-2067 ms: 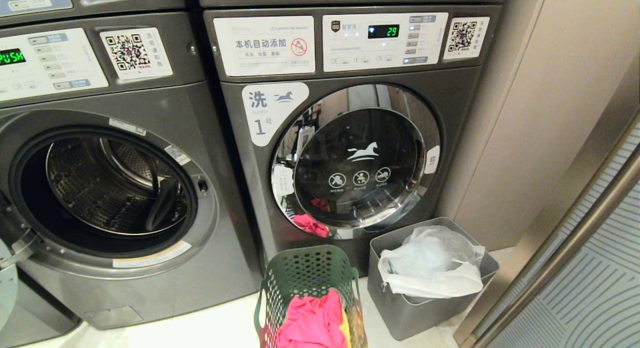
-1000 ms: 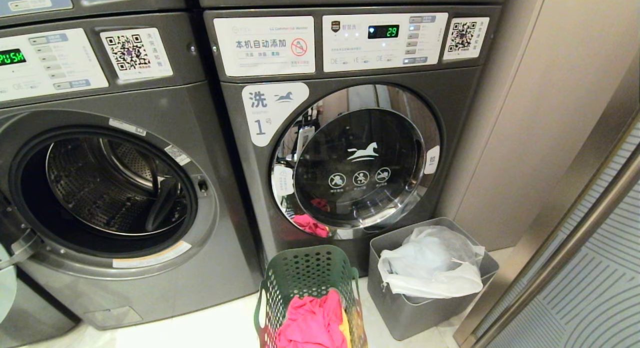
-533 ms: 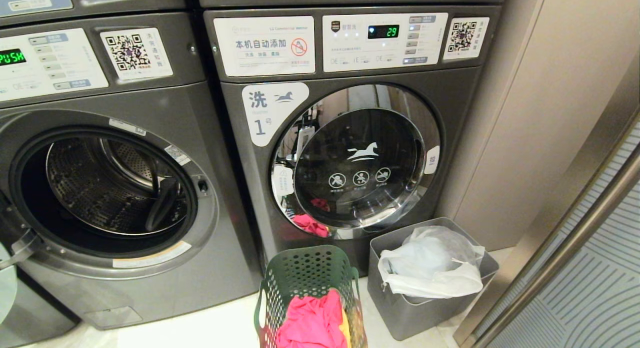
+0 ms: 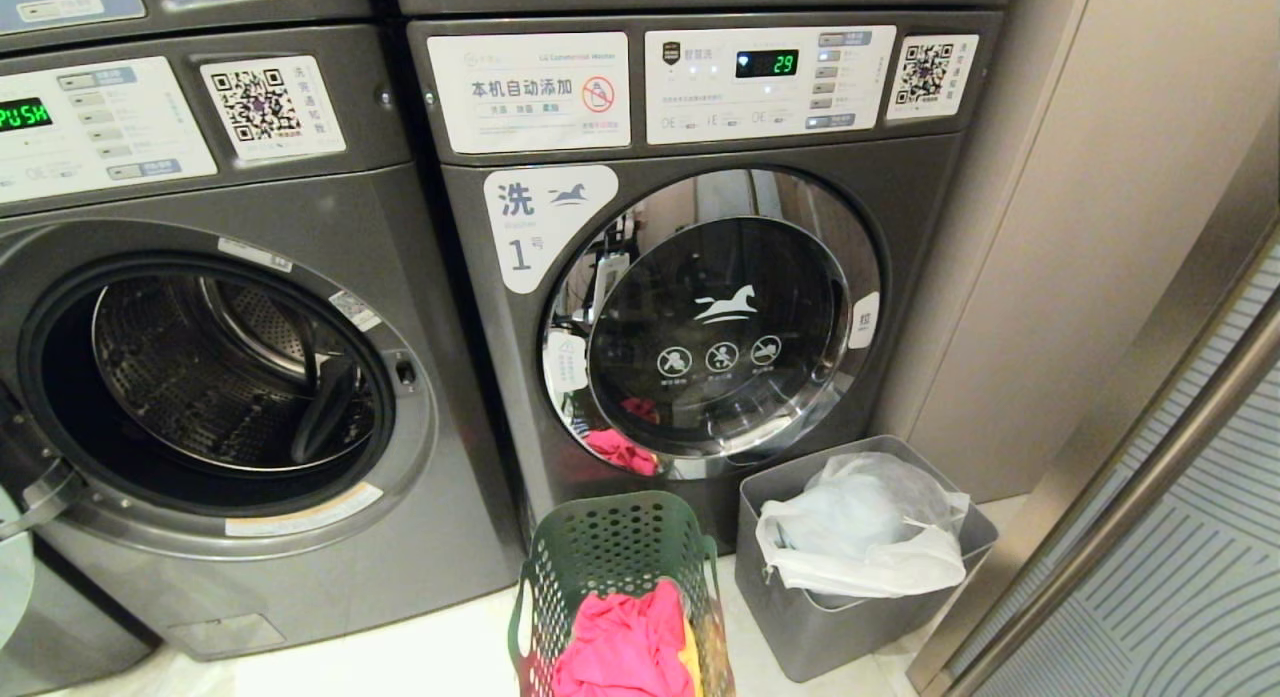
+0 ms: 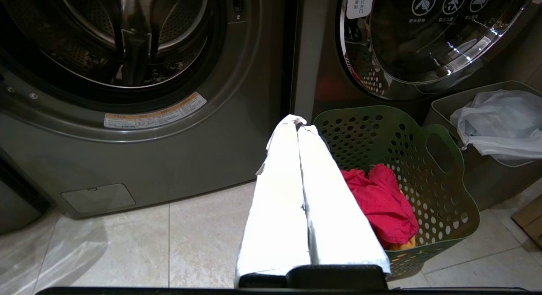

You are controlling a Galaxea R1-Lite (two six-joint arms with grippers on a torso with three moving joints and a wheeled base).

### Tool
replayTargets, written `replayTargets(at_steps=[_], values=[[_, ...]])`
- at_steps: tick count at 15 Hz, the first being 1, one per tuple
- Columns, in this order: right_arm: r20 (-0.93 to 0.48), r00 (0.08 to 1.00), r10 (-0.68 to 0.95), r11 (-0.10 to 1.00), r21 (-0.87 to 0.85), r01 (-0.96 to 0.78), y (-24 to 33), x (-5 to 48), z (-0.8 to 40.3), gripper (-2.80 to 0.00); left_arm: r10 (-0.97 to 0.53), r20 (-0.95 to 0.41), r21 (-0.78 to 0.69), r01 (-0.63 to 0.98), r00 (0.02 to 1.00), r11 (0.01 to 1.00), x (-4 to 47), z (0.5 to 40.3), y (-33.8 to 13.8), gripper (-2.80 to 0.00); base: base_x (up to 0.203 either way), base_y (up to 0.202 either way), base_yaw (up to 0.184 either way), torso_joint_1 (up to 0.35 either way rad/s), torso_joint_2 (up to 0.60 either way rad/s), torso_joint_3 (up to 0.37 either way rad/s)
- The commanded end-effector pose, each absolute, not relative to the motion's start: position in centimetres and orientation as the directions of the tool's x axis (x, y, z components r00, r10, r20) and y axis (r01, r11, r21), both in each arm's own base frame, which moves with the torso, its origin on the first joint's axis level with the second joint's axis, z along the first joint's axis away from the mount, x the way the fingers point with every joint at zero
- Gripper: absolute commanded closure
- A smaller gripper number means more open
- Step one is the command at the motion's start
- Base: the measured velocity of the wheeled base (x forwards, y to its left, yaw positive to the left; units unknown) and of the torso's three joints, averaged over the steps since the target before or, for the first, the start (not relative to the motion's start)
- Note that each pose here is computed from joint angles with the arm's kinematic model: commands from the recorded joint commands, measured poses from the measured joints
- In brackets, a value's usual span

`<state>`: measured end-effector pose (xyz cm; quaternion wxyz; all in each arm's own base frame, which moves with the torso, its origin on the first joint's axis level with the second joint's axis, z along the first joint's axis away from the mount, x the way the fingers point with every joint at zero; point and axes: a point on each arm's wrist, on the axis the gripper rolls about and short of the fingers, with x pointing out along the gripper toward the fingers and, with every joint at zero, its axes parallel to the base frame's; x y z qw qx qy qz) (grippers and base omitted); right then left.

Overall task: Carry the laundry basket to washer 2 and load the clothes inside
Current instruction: Place the clothes into the washing machine

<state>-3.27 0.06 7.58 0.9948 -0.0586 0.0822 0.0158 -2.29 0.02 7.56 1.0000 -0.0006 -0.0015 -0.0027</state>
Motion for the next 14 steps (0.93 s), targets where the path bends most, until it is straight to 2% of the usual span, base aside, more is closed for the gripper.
replayTargets(at_steps=[1,12,14], values=[[-0.168,0.986,0.021,0.993,-0.112,-0.041,0.06,-3.28,7.55,0.0,-0.005,0.002,-0.002,0.005,1.0,1.0,-2.28,7.56,0.02,0.0,0.0,0.0,0.0,0.0,0.0,0.0],[-0.168,0.986,0.019,0.993,-0.111,-0.038,0.06,-3.28,7.55,0.0,-0.005,0.002,-0.002,0.005,1.0,1.0,-2.28,7.56,0.02,0.0,0.0,0.0,0.0,0.0,0.0,0.0],[-0.168,0.986,0.019,0.993,-0.11,-0.038,0.06,-3.28,7.55,0.0,-0.005,0.002,-0.002,0.005,1.0,1.0,-2.28,7.56,0.02,0.0,-0.003,-0.004,0.139,0.005,0.0,0.002]])
